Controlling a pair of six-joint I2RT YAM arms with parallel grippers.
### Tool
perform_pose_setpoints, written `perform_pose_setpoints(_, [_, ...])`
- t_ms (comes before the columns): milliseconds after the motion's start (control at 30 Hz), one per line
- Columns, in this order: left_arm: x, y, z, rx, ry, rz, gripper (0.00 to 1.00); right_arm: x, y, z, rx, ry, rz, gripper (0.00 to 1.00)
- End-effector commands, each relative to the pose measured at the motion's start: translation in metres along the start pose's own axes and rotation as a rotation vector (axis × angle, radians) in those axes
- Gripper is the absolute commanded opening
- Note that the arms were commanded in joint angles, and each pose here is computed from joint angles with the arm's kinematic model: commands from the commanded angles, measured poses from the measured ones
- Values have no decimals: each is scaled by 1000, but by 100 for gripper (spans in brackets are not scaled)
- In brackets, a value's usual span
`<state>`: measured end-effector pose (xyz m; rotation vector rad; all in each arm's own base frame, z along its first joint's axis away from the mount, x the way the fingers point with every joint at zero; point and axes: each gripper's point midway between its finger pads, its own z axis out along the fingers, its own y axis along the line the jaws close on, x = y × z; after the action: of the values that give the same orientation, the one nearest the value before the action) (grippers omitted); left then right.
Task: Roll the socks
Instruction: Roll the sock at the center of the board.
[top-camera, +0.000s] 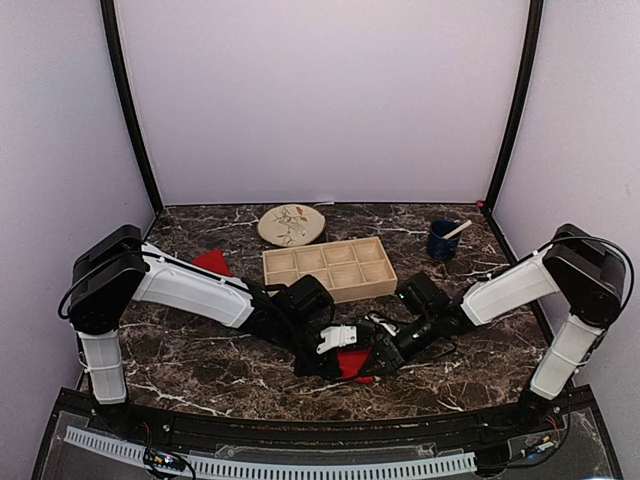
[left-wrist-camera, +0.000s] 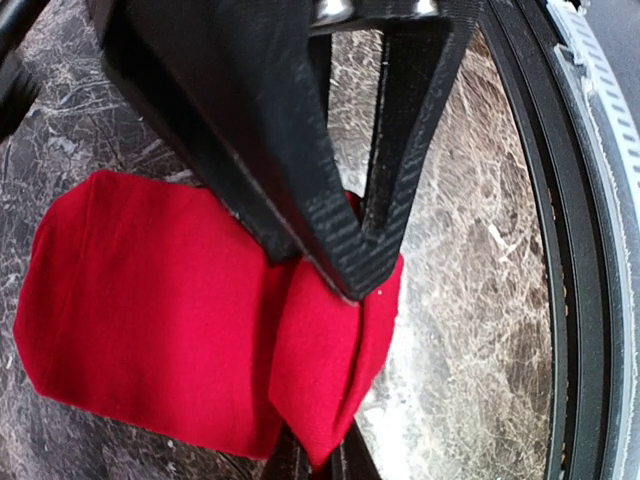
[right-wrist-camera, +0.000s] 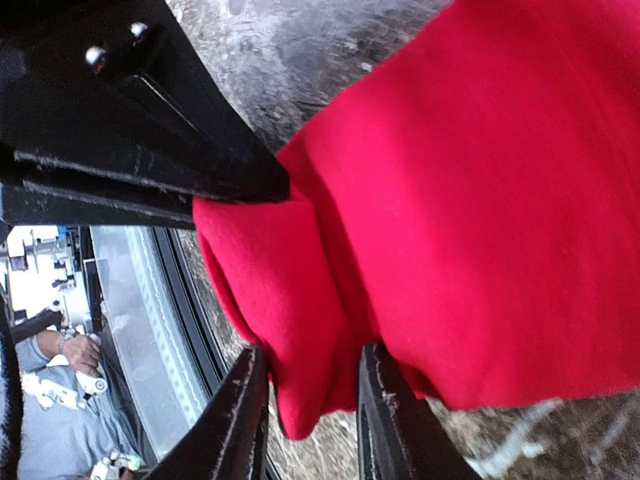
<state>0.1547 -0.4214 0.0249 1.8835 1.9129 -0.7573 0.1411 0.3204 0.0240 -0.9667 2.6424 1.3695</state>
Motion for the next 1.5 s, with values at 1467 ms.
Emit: perform_pose_setpoints(1467, [27,10,-6,396,122,-439,0,-23,21,-37,585,-369,-470,34])
